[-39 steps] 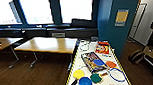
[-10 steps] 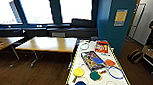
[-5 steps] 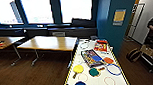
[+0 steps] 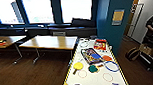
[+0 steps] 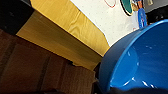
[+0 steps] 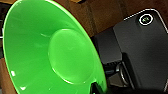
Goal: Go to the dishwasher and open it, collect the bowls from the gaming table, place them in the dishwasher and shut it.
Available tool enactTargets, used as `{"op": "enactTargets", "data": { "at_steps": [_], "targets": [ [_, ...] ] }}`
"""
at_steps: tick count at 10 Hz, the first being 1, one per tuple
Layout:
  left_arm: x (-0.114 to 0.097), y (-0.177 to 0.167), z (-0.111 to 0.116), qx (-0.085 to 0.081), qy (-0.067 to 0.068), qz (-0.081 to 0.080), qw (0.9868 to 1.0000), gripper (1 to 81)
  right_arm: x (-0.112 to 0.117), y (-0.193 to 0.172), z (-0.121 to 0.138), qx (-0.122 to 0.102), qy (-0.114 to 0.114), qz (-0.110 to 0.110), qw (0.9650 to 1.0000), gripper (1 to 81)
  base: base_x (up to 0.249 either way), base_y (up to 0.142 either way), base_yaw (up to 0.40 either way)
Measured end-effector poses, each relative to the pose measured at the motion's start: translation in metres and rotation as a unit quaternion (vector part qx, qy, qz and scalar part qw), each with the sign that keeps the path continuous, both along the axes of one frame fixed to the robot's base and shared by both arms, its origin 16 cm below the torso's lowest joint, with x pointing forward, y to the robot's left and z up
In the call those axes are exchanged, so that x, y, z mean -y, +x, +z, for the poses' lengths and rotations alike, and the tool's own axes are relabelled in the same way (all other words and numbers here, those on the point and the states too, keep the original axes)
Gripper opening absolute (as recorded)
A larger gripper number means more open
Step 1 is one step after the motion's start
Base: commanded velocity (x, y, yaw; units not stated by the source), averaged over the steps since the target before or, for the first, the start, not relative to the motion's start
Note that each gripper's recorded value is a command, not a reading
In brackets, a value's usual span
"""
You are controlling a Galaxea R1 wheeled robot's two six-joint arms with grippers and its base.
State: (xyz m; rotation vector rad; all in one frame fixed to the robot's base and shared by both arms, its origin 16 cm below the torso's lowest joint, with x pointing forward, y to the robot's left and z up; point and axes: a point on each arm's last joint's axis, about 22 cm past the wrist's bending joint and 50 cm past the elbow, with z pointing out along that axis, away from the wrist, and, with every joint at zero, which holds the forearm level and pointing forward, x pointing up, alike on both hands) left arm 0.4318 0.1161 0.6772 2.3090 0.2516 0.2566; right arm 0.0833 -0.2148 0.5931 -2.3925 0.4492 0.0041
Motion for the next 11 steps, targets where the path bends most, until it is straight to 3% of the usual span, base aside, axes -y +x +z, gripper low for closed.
{"op": "enactTargets", "data": {
  "at_steps": [2,4,6,9,10,11],
  "targets": [
    [-0.004,-0.016,-0.006,-0.008,0.0,-0.003,1.0,1.0,0.0,0.001,0.0,0.001,-0.001,0.0,1.0,1.0,-0.122,0.0,0.0],
    [-0.004,-0.018,0.0,-0.003,-0.008,-0.003,1.0,1.0,0.0,0.0,0.0,0.0,-0.001,0.0,1.0,1.0,-0.122,0.0,0.0],
    [-0.011,-0.027,-0.005,-0.003,-0.004,-0.005,1.0,1.0,0.008,0.001,-0.007,0.0,-0.011,-0.001,0.9999,1.0,-0.127,0.0,0.0],
    [-0.027,-0.076,-0.034,-0.029,0.006,-0.001,0.9996,1.0,0.008,-0.007,-0.013,-0.004,-0.015,-0.001,0.9999,1.0,-0.037,0.0,0.0],
    [-0.03,-0.083,-0.039,-0.03,0.009,-0.003,0.9995,1.0,0.009,-0.007,-0.017,-0.004,-0.018,-0.001,0.9998,1.0,0.0,0.0,0.0],
    [-0.029,-0.08,-0.038,-0.02,0.007,-0.002,0.9998,1.0,0.013,-0.004,-0.022,-0.003,-0.025,-0.002,0.9997,1.0,0.0,0.0,0.0]
  ]
}}
